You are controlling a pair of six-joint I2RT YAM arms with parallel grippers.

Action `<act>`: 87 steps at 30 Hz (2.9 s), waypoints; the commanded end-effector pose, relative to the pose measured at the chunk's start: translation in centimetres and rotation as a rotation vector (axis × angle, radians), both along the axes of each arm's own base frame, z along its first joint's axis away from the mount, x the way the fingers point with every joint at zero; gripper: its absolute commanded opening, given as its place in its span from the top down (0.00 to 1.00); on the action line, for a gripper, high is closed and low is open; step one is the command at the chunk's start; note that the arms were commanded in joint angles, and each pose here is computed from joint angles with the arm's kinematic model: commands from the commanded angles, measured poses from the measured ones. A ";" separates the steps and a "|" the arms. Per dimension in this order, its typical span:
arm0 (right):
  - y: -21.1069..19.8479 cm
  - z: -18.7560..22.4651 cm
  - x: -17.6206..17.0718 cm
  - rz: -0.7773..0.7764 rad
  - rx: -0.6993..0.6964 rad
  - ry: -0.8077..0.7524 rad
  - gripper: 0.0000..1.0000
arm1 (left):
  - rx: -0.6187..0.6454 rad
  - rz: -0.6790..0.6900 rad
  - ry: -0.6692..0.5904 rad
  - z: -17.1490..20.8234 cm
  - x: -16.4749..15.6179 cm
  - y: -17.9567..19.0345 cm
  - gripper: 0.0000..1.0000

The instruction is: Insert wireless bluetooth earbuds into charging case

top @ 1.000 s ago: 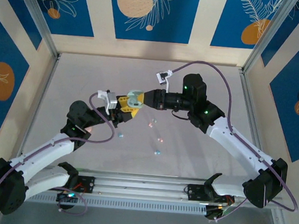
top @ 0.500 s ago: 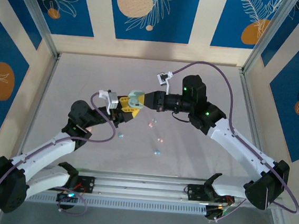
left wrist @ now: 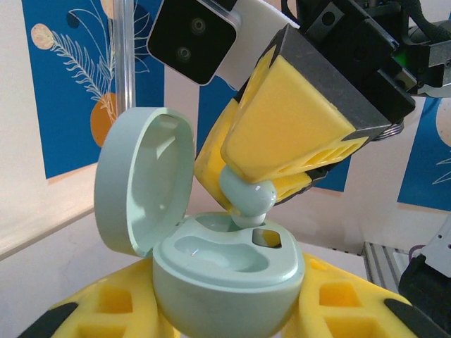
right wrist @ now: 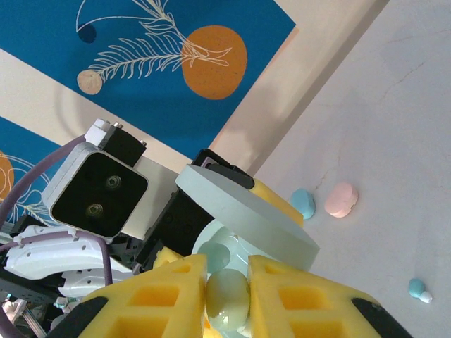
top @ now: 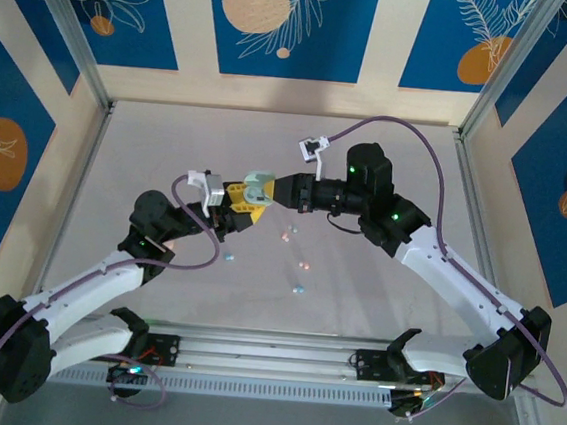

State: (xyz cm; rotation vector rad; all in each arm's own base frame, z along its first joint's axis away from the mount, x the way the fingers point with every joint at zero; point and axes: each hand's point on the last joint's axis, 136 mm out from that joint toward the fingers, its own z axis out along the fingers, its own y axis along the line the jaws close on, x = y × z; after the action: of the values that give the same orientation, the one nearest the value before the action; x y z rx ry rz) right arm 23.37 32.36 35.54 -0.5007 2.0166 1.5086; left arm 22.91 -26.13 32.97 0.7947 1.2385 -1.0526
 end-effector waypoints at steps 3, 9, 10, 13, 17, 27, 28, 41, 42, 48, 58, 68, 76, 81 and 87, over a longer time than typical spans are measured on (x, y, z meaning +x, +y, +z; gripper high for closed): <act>-0.2 0.6 -0.2 -0.010 -0.014 -0.018 0.75 | -0.054 -0.046 -0.088 2.7 -1.4 -0.1 0.68; -0.2 0.6 -0.3 -0.008 -0.024 -0.012 0.73 | -0.053 -0.044 -0.087 2.7 -1.4 -0.2 0.68; -0.2 0.6 -0.3 -0.008 -0.025 -0.014 0.73 | -0.052 -0.042 -0.085 2.6 -1.4 -0.2 0.68; -0.2 0.5 -0.3 -0.015 -0.033 -0.011 0.73 | -0.052 -0.042 -0.086 2.7 -1.4 -0.2 0.68; -0.3 0.6 -0.2 -0.026 -0.042 -0.014 0.73 | -0.051 -0.041 -0.083 2.6 -1.3 -0.2 0.68; 0.3 0.5 0.2 -0.057 -0.093 0.006 0.78 | -0.054 -0.053 -0.066 2.2 -1.4 -0.3 0.68; 0.4 0.5 0.2 -0.060 -0.096 0.008 0.78 | -0.054 -0.057 -0.065 2.2 -1.4 -0.3 0.69; 0.6 0.8 0.7 -0.114 -0.138 0.010 0.76 | -0.046 -0.049 -0.046 1.3 -1.2 -0.4 0.69; 0.6 0.8 0.7 -0.115 -0.142 0.008 0.76 | -0.046 -0.044 -0.041 1.2 -1.1 -0.4 0.69; 0.1 0.7 0.6 -0.125 -0.166 -0.003 0.72 | -0.060 -0.013 -0.029 1.0 -0.6 -0.1 0.70; -0.3 1.5 0.2 -0.128 -0.148 -0.023 0.62 | -0.061 -0.015 -0.026 0.9 -0.5 -0.2 0.70; -1.2 2.7 -0.4 -0.144 -0.116 -0.052 0.47 | -0.051 -0.005 -0.028 0.6 -0.4 -0.2 0.70; -2.0 2.0 -0.6 -0.171 -0.148 -0.012 0.61 | -0.049 0.003 -0.030 0.7 -0.3 -0.1 0.70; -2.2 0.8 -0.5 -0.181 -0.182 0.033 0.78 | -0.050 0.006 -0.033 0.8 -0.3 -0.1 0.70; -1.9 0.1 -0.6 -0.160 -0.210 0.073 0.80 | -0.048 0.008 -0.037 0.8 -0.4 0.0 0.70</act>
State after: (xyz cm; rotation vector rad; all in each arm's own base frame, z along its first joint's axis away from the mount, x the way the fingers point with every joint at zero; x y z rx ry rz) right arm 22.77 30.53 35.59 -0.3689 2.1959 1.2476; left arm 23.36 -26.22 32.45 0.7594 1.2498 -1.0640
